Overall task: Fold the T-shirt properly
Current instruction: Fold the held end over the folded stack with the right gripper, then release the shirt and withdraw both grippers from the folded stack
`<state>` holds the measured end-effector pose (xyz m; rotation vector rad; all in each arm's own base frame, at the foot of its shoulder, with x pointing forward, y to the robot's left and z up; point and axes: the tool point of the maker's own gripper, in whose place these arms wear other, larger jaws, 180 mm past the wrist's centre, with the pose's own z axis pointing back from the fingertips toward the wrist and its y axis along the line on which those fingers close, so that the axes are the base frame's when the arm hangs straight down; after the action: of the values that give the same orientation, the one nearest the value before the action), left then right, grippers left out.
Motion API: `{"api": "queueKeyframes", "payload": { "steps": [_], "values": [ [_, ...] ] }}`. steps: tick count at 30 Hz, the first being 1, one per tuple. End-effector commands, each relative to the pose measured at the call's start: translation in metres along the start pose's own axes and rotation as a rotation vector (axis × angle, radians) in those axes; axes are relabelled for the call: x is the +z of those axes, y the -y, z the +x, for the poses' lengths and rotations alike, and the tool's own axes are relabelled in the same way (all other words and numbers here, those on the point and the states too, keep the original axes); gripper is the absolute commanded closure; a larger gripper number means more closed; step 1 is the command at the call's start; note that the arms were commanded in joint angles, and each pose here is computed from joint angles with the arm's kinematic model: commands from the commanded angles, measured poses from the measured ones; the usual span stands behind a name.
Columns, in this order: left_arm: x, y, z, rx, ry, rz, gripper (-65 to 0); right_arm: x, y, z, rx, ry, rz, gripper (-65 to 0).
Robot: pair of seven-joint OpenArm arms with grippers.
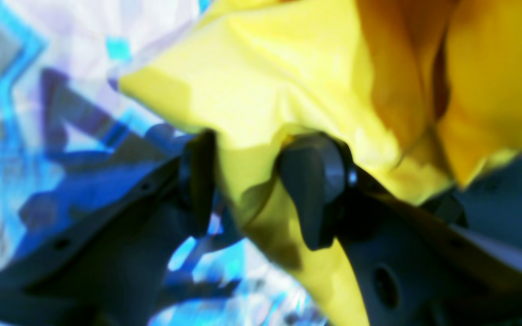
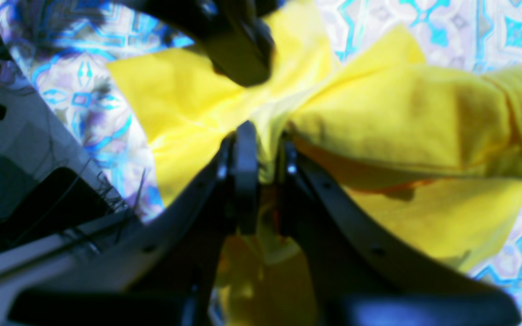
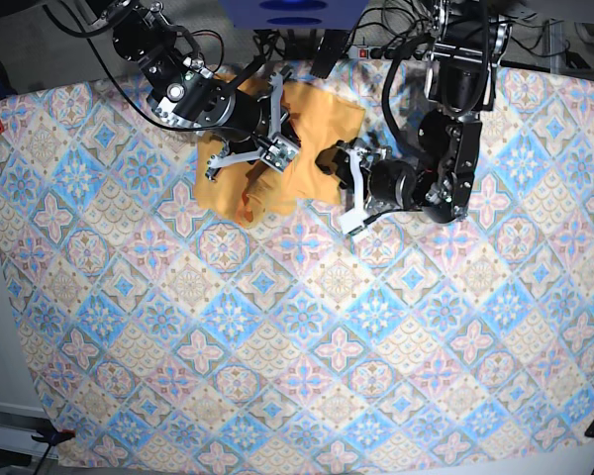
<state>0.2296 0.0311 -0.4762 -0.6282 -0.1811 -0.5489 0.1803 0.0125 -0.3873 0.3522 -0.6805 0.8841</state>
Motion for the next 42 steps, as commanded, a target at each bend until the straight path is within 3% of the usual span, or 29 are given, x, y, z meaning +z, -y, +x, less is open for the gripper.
{"api": "queueKeyframes", "payload": {
  "steps": [1,7,11,16,25,29,37,42],
  "values": [
    [-0.004,0.002,-0.004,-0.007,-0.042,0.010,-29.1,0.003,0.000,0.013,0.004,0.048,0.007,-5.4],
    [-0.010,0.014,0.007,-0.013,-0.019,-0.017,-29.4,0.002,-0.008,0.017,0.094,0.056,0.072,-5.5],
    [-0.007,0.009,0.010,-0.020,-0.021,0.004,-29.6,0.000,-0.010,0.012,0.238,-0.032,0.132,-5.5],
    [0.013,-0.020,0.005,0.016,-0.013,0.065,-29.7,-0.005,-0.006,0.017,0.353,-0.114,0.133,-5.6],
    [0.058,-0.066,-0.007,0.024,-0.005,0.193,-29.8,-0.008,-0.008,0.025,0.377,-0.113,0.136,-11.0],
    [0.059,-0.067,-0.006,0.018,-0.004,0.200,-29.8,-0.007,-0.010,0.027,0.477,-0.110,0.179,-10.9],
    [0.063,-0.070,-0.006,0.016,-0.007,0.211,-29.8,-0.014,-0.007,0.038,0.545,-0.113,0.179,-11.0],
    [0.063,-0.071,-0.006,0.017,-0.005,0.213,-29.8,-0.013,0.000,0.041,0.553,-0.181,0.140,-12.3]
  ]
}}
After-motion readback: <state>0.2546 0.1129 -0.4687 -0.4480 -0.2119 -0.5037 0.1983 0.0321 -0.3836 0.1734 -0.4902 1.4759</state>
